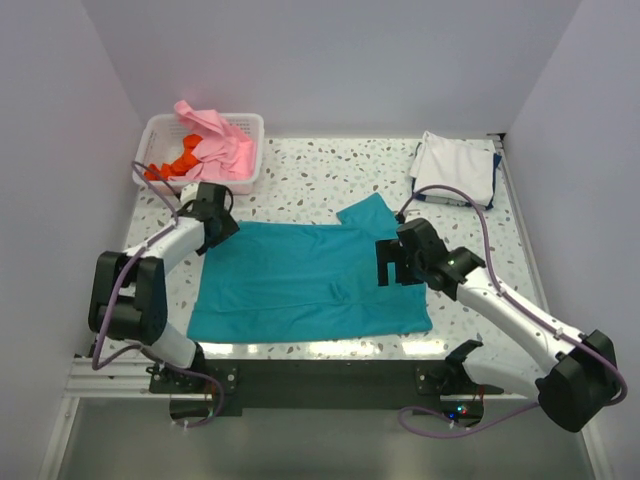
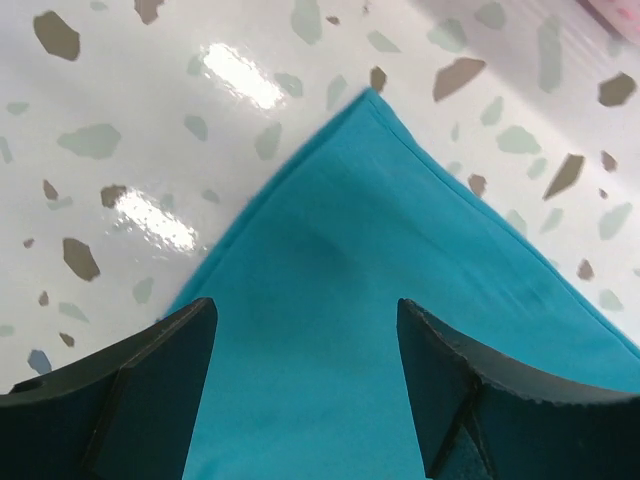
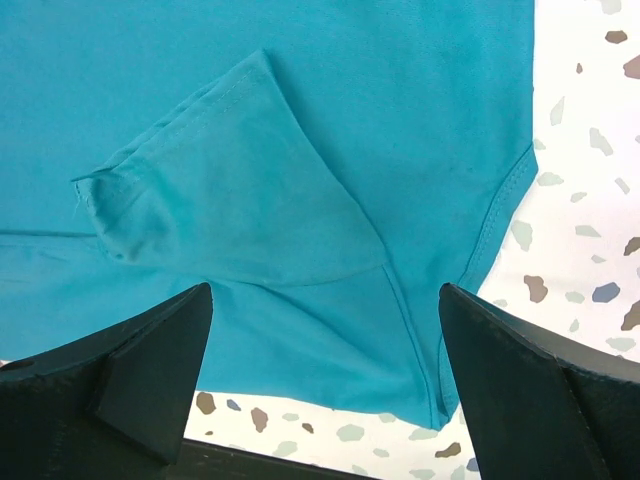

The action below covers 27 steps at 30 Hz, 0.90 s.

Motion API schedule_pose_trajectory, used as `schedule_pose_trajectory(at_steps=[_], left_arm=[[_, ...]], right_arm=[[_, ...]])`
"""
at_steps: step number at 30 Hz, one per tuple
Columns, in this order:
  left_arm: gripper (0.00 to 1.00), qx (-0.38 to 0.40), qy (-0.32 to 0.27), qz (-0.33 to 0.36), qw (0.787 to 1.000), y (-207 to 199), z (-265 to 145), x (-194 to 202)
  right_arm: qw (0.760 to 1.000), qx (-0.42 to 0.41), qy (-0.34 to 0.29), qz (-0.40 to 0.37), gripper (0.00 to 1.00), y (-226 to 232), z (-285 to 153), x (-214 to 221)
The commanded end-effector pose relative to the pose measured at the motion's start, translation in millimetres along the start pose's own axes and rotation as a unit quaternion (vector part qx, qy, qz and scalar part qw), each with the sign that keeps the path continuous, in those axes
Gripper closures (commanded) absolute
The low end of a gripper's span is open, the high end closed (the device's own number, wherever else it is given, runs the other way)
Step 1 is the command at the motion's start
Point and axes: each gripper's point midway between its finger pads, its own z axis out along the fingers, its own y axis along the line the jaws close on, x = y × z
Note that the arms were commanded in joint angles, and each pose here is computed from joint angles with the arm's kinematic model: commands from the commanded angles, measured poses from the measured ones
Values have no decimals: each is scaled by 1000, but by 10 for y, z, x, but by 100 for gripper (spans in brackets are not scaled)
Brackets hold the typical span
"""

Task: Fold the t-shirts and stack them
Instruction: Fold the tshirt

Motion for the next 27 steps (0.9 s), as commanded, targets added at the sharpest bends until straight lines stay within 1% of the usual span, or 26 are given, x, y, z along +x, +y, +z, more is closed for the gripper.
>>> schedule_pose_trajectory(at_steps=[1, 3, 8, 11, 15, 17, 20, 22, 23, 25, 27], left_arm=[[25, 9, -66, -11, 998, -94, 105, -474], [26, 9, -55, -13, 998, -92, 201, -475], [29, 9, -59, -28, 998, -65, 352, -542], [30, 13, -63, -38, 997, -59, 410, -581], [36, 13, -63, -51, 997, -58, 486, -590], [38, 11, -66, -57, 996, -49, 511, -608], [45, 18, -66, -58, 996, -89, 555, -627], [46, 16, -63, -57, 996, -92, 583, -610], [49, 14, -60, -58, 996, -91, 610, -593], [51, 14, -58, -59, 997, -99, 634, -580], [56, 15, -52, -56, 997, -104, 666, -547]], right_arm=[[1000, 8, -14, -5, 1, -41, -88, -68], [1000, 10, -11, -3, 1, -56, -62, -32], [1000, 17, -6, -4, 1, -81, -22, 8], [1000, 28, -1, -6, 1, -116, 6, 34], [1000, 28, 0, -5, 1, -118, 12, 38], [1000, 29, 0, -4, 1, -125, 13, 50], [1000, 29, -2, -6, 1, -131, 9, 54], [999, 31, 0, -7, 1, -140, 18, 62], [999, 32, -1, -7, 1, -142, 17, 61], [999, 31, 3, -9, 1, -134, 28, 75], [999, 32, 5, -8, 1, -138, 35, 89]])
